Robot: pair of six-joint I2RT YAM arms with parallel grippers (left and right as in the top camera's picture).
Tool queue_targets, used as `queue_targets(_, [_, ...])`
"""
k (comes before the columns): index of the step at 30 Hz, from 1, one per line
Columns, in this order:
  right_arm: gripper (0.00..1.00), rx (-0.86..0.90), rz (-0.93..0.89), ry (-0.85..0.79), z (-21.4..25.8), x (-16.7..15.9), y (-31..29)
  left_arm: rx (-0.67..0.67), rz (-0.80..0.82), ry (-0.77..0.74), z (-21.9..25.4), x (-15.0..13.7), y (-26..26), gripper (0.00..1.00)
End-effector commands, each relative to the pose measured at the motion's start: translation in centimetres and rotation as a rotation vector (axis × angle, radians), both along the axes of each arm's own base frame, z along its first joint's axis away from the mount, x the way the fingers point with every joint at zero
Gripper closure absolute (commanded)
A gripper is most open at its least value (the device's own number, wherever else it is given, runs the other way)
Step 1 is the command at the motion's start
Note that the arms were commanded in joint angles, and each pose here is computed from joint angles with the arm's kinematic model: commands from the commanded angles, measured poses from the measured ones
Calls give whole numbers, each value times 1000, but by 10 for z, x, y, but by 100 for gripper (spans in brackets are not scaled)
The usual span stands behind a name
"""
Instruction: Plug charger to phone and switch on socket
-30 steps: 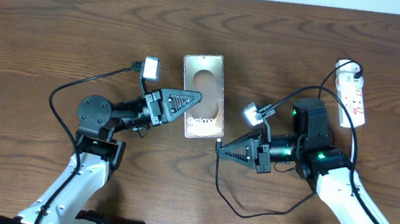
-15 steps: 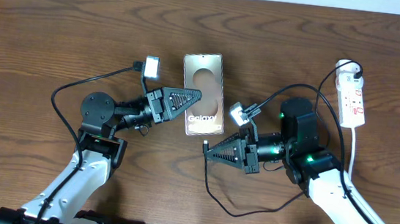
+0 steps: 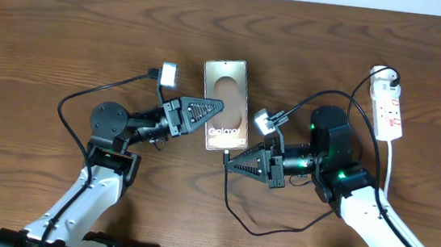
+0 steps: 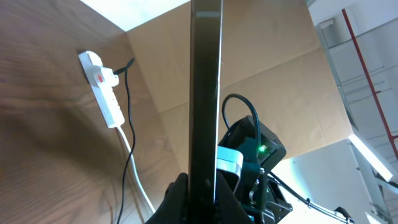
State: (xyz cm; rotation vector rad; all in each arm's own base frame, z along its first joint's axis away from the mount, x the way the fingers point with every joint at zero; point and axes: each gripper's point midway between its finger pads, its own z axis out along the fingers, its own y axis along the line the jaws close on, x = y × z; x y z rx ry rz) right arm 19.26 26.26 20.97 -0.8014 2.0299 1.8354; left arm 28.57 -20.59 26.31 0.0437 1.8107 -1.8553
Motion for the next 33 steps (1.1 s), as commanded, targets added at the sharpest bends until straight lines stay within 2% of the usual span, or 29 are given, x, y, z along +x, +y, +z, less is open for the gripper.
queue_targets(1, [99, -15, -22, 39, -1, 3, 1, -15, -5, -45, 17, 0, -3, 92])
queue_targets(14, [99, -3, -33, 27, 3, 7, 0, -4, -54, -54, 16, -8, -6, 93])
queue_targets(33, [98, -16, -36, 82, -2, 6, -6, -6, -22, -70, 17, -3, -4, 93])
